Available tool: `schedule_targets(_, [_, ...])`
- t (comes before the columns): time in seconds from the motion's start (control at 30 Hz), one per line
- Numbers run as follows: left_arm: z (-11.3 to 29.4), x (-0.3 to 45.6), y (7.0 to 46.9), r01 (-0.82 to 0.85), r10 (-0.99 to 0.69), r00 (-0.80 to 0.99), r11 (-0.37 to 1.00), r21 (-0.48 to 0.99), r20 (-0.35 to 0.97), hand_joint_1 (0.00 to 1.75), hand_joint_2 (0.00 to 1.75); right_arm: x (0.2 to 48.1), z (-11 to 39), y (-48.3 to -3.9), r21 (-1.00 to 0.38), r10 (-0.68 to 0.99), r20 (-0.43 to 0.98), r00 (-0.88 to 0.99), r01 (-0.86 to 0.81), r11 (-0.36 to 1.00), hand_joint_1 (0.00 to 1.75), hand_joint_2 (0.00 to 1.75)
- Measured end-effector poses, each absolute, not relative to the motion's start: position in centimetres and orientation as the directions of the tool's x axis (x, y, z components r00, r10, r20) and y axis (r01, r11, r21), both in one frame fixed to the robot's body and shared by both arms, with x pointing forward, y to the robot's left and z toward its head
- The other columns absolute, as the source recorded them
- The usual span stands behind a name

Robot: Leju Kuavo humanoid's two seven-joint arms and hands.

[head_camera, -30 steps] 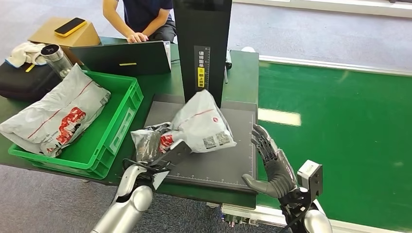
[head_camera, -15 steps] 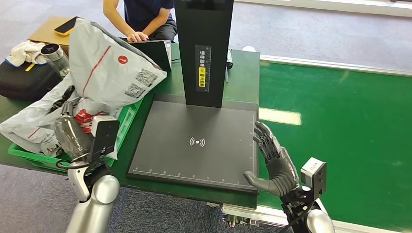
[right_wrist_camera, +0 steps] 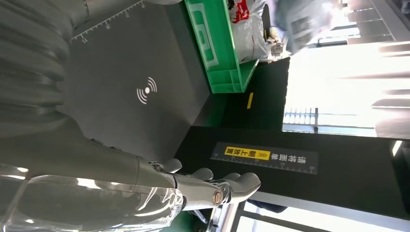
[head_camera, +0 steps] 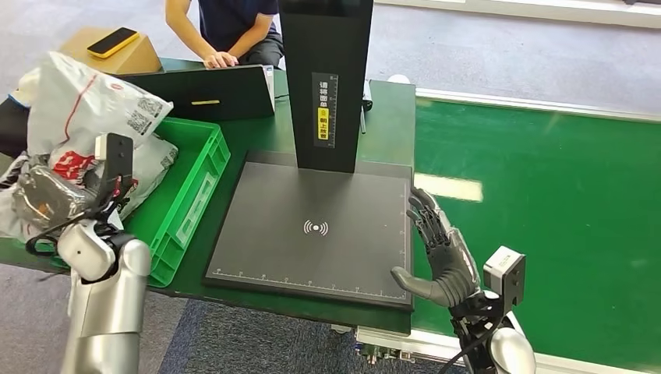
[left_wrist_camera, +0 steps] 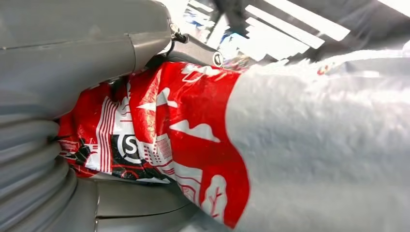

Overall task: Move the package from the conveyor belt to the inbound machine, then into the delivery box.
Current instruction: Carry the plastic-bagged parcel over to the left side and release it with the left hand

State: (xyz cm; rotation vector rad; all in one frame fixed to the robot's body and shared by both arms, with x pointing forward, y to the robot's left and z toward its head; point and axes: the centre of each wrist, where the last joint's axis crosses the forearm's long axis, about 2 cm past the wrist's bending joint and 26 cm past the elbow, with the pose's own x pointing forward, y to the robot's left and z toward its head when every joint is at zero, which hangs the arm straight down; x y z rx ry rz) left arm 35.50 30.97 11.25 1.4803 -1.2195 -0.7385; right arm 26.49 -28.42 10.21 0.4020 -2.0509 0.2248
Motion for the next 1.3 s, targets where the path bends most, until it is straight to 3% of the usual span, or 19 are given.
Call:
schedule_targets(0.3, [8.9, 38.1, 32.7, 0.031, -0.939, 0.343, 0.005, 1.000, -0.006, 1.75, 1.75, 26.6, 9.8, -28.3, 0.006, -0.186, 0.875, -0.446, -0.375, 0.927, 0.00, 1.75])
schedule_targets(0.43, [8.4, 38.4, 33.3, 0.088, -0.930, 0.364, -0.012, 0.996, -0.043, 0.07, 1.75, 26.4, 9.8, -28.3, 0.005, -0.185, 0.875, -0.447, -0.375, 0.927, 0.00, 1.75])
schedule_targets(0.47, [8.3, 38.4, 33.5, 0.096, -0.928, 0.368, -0.018, 0.995, -0.052, 0.00, 1.75, 26.3, 9.8, -28.3, 0.004, -0.185, 0.875, -0.447, -0.375, 0.927, 0.00, 1.75])
schedule_targets(0.57, [7.9, 38.1, 34.3, 0.083, -0.921, 0.384, -0.037, 0.996, -0.067, 0.00, 1.75, 26.0, 9.7, -28.4, 0.005, -0.184, 0.878, -0.442, -0.375, 0.927, 0.00, 1.75])
schedule_targets(0.7, [7.6, 37.6, 35.7, -0.007, -0.914, 0.401, -0.070, 0.998, -0.061, 0.00, 0.00, 25.7, 9.5, -28.5, 0.008, -0.182, 0.883, -0.431, -0.376, 0.927, 0.00, 1.75])
schedule_targets(1.0, [7.5, 36.8, 37.1, -0.170, -0.915, 0.404, -0.082, 0.982, -0.006, 0.00, 0.00, 25.7, 9.7, -28.8, 0.016, -0.187, 0.884, -0.429, -0.372, 0.928, 0.00, 1.75])
schedule_targets(1.3, [11.1, 36.5, 37.0, -0.453, -0.959, 0.200, 0.092, 0.887, 0.202, 0.00, 0.00, 25.7, 9.9, -28.9, 0.013, -0.182, 0.884, -0.432, -0.366, 0.931, 0.00, 1.75])
